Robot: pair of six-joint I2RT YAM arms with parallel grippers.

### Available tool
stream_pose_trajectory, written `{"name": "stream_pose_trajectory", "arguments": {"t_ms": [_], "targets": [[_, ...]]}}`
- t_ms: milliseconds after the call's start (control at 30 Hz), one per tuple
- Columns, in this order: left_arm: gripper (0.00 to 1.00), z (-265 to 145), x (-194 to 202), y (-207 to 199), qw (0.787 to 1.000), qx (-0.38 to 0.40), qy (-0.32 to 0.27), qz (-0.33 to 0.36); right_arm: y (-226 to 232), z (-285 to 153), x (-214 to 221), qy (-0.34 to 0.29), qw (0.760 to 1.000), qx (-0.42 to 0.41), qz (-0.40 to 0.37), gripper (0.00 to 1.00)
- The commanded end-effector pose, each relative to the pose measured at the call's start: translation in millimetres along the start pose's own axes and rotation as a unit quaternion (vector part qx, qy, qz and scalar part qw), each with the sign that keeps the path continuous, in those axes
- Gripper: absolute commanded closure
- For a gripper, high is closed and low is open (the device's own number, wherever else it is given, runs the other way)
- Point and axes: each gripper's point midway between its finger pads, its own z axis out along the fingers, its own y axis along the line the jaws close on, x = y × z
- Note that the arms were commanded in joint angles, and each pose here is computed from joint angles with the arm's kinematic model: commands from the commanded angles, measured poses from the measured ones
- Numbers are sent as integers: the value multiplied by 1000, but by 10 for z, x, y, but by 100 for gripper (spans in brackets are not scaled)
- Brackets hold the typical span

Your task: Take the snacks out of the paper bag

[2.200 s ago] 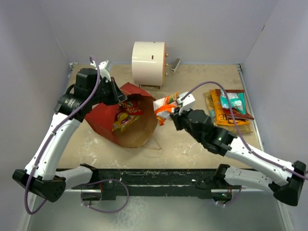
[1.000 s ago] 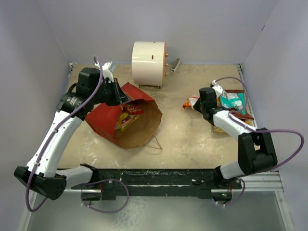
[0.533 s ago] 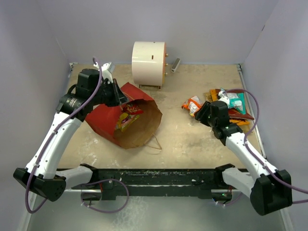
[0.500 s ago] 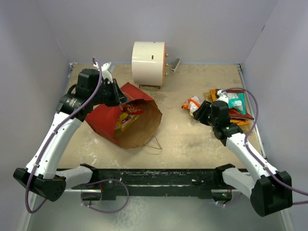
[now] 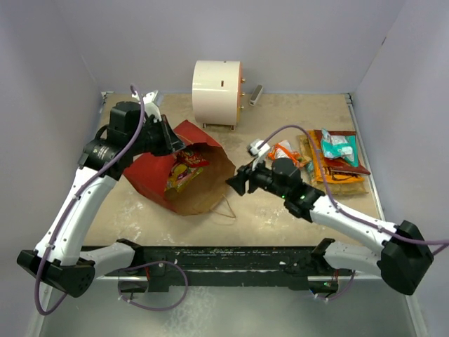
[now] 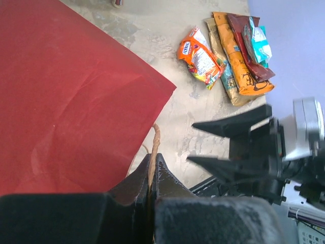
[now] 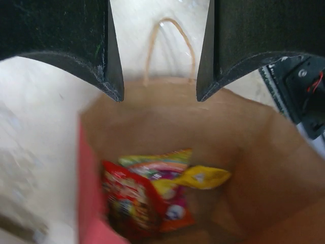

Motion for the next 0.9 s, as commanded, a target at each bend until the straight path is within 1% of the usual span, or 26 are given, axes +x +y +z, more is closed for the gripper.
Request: {"name": "stream_pose_trajectory", "arguments": {"t_ms": [0,67,133,300,400,633,767,800,833,867], "targets": [[100,-160,-148,-125,999,13,-33,-6,673,123,-490,-127,973,-109,-158,38],[100,-156,-139,-138,999,17,-30,-8,826,225,-458,-136,961,-124,-207,37],[100,-150,-130,-158,999,22,-26,-10,919,374,-404,-131,951,-131,-246,35],[100,-155,-152,-207,999,31,-23,-9,979,749,-426,-153,933,-110,-307,32],[100,-148,-143,-232,999,37,-18,-10,953,971,-496,-171,926,-85,-326,31],[100,-131,-82,-229,999,39,1,-7,820,1460,-419,-173,909,-43,-377,28],[100,-136,-70,-226,999,36,9,-3,644,1670,-456,-176,902,13,-395,27],[100,-132,-62,-214,999,34,11,-4,593,1718,-401,-170,899,22,-403,26],[100,-135,-51,-216,999,35,13,-4,593,1774,-497,-181,896,34,-405,26],[100,-137,-34,-217,999,35,16,-5,556,1825,-492,-182,894,45,-408,25]]}}
